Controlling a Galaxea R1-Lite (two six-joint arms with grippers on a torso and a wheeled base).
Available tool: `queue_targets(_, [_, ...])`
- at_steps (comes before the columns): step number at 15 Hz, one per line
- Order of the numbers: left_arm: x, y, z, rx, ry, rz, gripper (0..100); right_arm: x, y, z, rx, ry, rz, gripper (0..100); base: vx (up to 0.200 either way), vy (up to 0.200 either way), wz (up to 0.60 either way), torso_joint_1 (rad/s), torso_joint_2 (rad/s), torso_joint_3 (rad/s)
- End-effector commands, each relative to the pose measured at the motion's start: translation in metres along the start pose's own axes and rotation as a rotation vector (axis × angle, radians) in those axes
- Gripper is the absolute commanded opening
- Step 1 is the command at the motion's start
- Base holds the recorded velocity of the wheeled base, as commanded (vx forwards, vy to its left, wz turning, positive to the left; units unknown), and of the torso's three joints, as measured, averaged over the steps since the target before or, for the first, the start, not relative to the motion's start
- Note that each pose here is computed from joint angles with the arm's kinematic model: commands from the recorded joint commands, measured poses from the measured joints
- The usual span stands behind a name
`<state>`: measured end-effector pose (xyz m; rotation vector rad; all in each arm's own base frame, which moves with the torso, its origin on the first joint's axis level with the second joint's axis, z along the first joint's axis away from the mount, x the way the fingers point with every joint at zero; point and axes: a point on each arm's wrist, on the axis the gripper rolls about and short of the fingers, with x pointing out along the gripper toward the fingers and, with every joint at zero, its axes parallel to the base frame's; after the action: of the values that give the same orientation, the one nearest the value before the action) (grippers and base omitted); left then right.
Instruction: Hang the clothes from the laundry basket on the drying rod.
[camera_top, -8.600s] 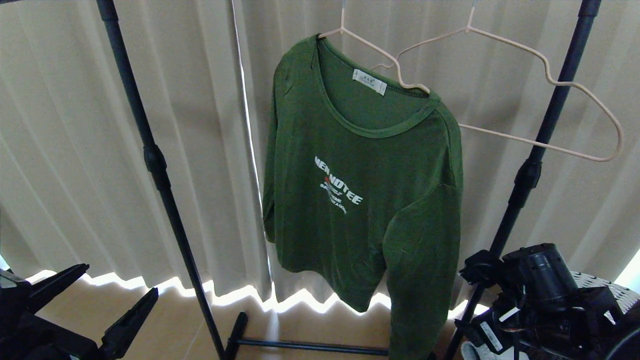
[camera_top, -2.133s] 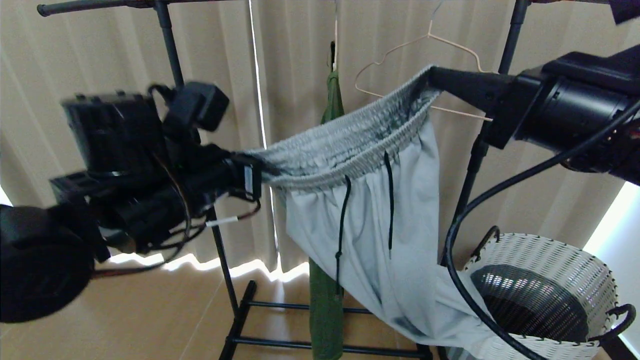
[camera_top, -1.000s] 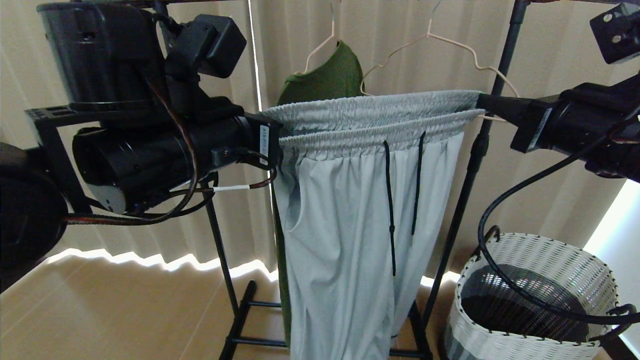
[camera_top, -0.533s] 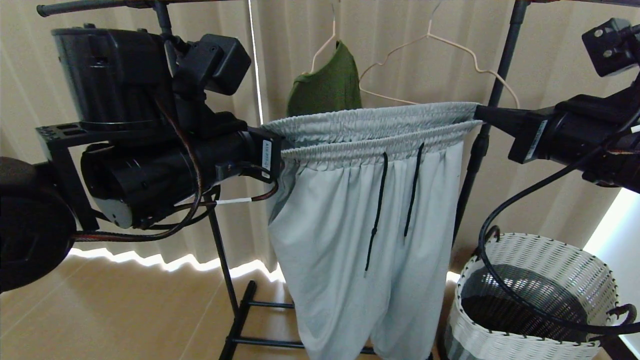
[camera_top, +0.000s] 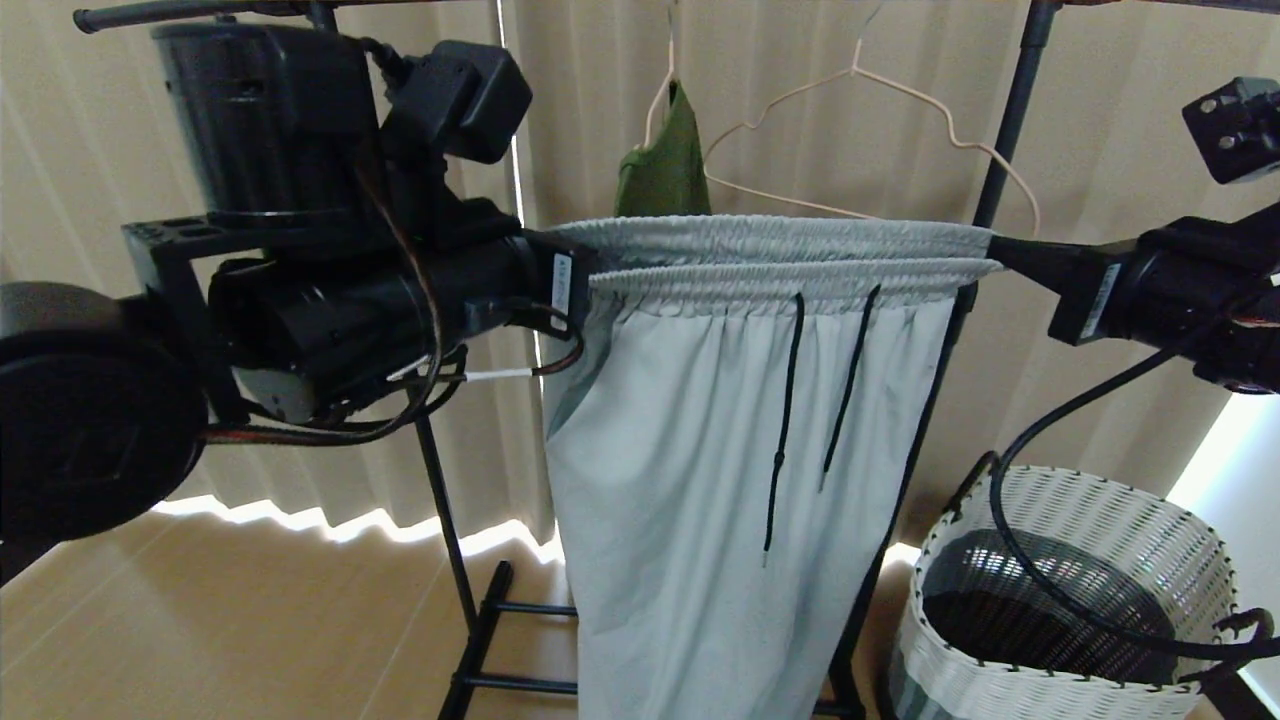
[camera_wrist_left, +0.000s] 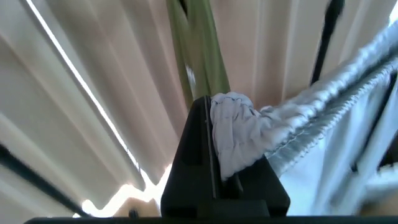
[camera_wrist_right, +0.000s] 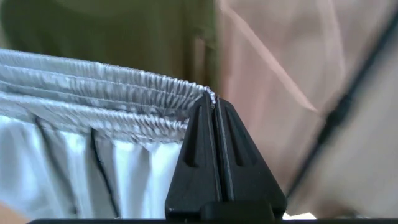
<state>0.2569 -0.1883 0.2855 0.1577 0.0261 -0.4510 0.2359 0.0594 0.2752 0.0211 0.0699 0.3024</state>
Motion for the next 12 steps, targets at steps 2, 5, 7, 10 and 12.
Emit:
queue_targets(2, [0.054, -0.008, 0.013, -0.008, -0.052, 0.047, 0, -0.064, 0.001, 0.014, 0.002, 0.021, -0.009, 0, 0.000, 0.000, 0.00, 0.000, 0.00, 0.000])
queue_targets(5, [0.083, -0.011, 0.015, -0.016, -0.080, 0.074, 0, -0.115, 0.016, 0.010, 0.000, 0.076, 0.127, 0, 0.000, 0.000, 0.00, 0.000, 0.00, 0.000])
queue_targets(7, [0.097, -0.015, 0.009, -0.016, -0.074, 0.094, 0, -0.146, 0.027, -0.005, -0.008, 0.119, 0.257, 0, 0.000, 0.000, 0.00, 0.000, 0.00, 0.000])
queue_targets(10, [0.099, -0.016, 0.007, -0.014, -0.067, 0.091, 0, -0.148, 0.031, -0.010, -0.013, 0.125, 0.298, 0, 0.000, 0.000, 0.00, 0.000, 0.00, 0.000])
queue_targets(12, [0.098, -0.014, 0.005, -0.016, -0.062, 0.098, 0, -0.140, 0.032, -0.011, -0.015, 0.147, 0.292, 0, 0.000, 0.000, 0.00, 0.000, 0.00, 0.000])
